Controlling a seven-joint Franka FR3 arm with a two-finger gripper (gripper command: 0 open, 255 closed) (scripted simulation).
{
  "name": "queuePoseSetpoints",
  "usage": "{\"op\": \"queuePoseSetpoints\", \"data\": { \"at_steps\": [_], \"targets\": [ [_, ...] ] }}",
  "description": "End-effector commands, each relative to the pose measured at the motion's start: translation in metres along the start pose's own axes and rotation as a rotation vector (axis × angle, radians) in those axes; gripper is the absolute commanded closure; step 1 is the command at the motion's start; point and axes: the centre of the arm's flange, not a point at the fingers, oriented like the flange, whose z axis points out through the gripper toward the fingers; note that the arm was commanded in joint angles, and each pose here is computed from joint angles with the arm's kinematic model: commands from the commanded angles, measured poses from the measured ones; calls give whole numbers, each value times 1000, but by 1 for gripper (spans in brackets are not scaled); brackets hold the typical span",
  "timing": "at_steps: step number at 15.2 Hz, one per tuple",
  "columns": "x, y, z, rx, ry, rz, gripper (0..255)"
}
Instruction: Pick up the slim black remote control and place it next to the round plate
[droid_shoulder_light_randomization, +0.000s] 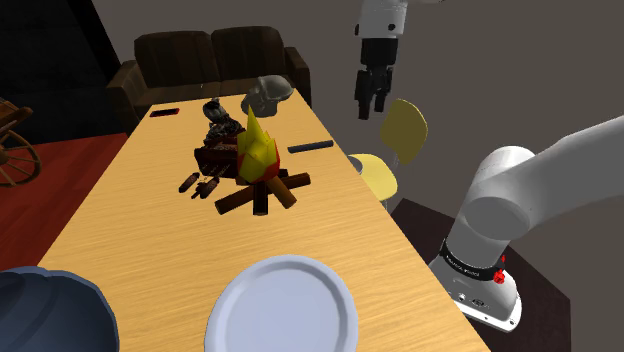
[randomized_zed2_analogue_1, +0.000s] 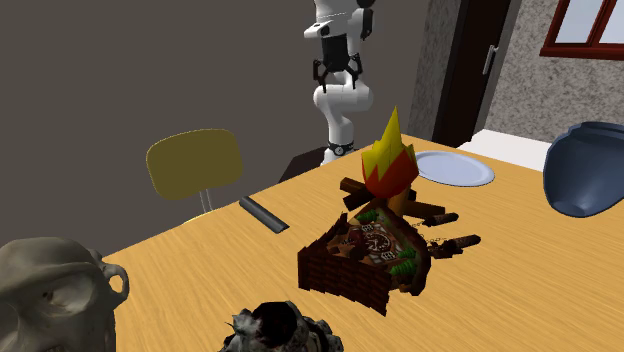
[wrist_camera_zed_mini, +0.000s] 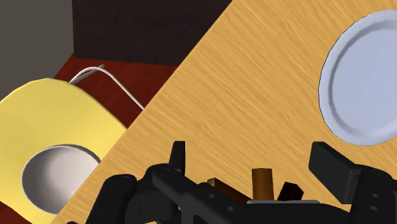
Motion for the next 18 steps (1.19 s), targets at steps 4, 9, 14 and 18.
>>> {"op": "queuePoseSetpoints", "data": {
  "at_steps": [4,9,14,18],
  "targets": [
    [22,23,19,-21,3,-71,0],
    [63,59,49,-57,8,-188,0],
    [108,91,77,-92,13,-306,0],
    [146,113,99,-120,17,-400,0]
  ]
}}
